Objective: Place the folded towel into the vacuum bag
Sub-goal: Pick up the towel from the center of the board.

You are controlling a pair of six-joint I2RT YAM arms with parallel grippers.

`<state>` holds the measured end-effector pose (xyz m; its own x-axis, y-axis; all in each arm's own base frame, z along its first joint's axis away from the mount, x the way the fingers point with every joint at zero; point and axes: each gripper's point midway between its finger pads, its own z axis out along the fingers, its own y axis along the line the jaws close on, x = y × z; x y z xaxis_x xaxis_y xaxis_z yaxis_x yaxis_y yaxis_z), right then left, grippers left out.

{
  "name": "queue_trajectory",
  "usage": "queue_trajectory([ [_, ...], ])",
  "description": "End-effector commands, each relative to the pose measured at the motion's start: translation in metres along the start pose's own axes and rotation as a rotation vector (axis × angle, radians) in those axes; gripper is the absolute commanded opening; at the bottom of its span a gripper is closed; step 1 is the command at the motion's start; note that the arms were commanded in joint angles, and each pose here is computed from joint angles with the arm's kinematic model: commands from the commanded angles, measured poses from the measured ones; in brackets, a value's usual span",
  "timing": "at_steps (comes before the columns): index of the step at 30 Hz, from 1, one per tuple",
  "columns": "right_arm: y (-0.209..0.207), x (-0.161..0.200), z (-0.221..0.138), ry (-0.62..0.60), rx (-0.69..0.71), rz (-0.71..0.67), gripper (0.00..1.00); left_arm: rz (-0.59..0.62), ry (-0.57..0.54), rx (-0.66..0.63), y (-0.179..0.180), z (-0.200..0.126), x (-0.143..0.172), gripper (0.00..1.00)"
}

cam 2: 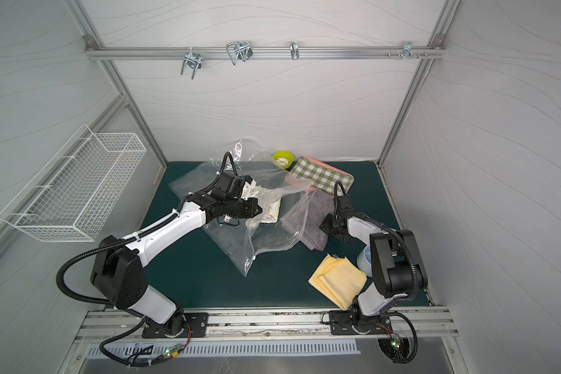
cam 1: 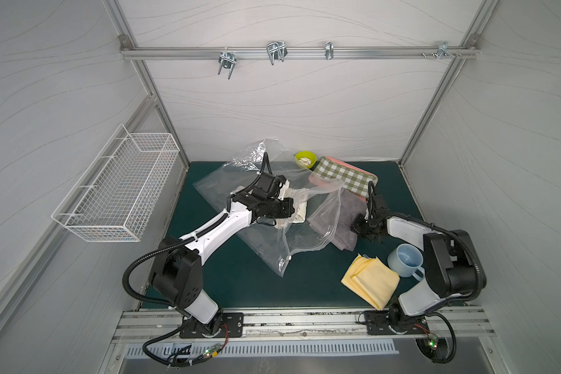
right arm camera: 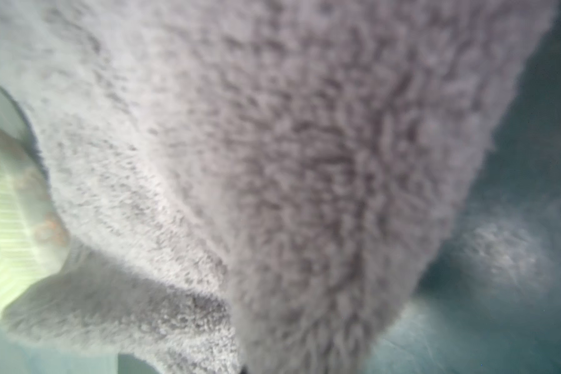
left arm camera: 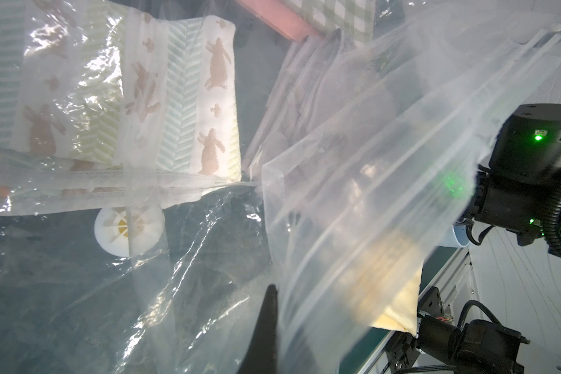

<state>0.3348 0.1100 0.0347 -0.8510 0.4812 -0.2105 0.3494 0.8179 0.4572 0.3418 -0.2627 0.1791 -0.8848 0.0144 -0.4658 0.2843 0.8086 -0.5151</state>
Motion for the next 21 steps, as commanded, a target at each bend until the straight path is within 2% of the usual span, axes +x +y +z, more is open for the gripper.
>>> queue_trajectory([
  [1,0.028,-0.005,-0.01,-0.027,-0.126,-0.074,0.0,0.004,-0.034,0.022,-0.008,-0.003,-0.011,0.0],
  [4,0.045,-0.009,-0.03,-0.05,-0.191,-0.097,0.0,-0.01,-0.033,0.011,-0.005,-0.002,-0.01,0.0],
  [9,0.091,-0.019,-0.083,-0.114,-0.355,-0.17,0.0,-0.017,-0.027,0.004,-0.002,0.001,-0.009,0.0],
  [15,0.157,-0.012,-0.161,-0.171,-0.587,-0.357,0.0,-0.019,-0.021,0.007,-0.003,0.003,-0.009,0.0],
  [21,0.22,-0.002,-0.259,-0.331,-0.756,-0.551,0.0,-0.021,-0.017,0.018,-0.004,0.004,-0.008,0.0],
])
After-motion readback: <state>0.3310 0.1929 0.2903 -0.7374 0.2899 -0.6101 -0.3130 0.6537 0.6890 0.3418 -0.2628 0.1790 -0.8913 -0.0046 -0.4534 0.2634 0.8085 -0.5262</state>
